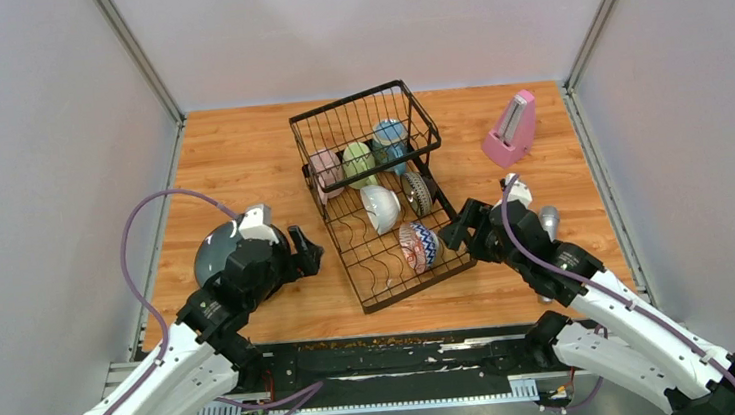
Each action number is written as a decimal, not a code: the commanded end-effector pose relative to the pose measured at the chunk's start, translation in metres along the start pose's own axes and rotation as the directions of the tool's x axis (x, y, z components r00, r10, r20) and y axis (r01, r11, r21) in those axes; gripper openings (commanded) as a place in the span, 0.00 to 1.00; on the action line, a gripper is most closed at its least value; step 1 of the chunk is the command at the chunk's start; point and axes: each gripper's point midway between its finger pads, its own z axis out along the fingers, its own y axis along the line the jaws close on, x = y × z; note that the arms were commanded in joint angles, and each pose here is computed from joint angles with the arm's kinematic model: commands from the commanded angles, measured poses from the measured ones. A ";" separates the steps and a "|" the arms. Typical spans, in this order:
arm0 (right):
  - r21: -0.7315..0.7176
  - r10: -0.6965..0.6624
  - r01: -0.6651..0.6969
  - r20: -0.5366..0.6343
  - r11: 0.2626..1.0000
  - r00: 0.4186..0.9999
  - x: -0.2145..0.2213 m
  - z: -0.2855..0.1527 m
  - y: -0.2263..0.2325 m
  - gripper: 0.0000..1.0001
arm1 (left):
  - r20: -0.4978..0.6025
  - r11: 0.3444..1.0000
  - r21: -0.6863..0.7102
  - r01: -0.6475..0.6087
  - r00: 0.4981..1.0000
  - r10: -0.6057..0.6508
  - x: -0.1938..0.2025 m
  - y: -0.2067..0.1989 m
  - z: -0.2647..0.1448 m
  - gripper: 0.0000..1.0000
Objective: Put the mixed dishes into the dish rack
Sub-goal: Adjust the dish rack at the center of the board.
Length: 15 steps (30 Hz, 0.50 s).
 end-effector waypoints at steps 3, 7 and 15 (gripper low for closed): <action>-0.519 -0.160 0.066 -0.139 0.852 0.977 0.026 -0.027 0.122 0.68 | 0.006 0.960 -0.280 -0.014 1.000 0.016 -0.012 0.054 -0.016 1.00; -0.565 -0.282 0.163 -0.129 0.809 0.951 0.052 -0.028 0.166 0.69 | 0.020 0.931 -0.365 0.019 1.000 -0.013 -0.028 0.075 -0.024 1.00; -0.606 -0.383 0.296 -0.016 0.739 0.924 0.098 -0.010 0.247 0.69 | 0.151 0.885 -0.404 0.231 0.971 -0.185 -0.068 0.119 -0.031 1.00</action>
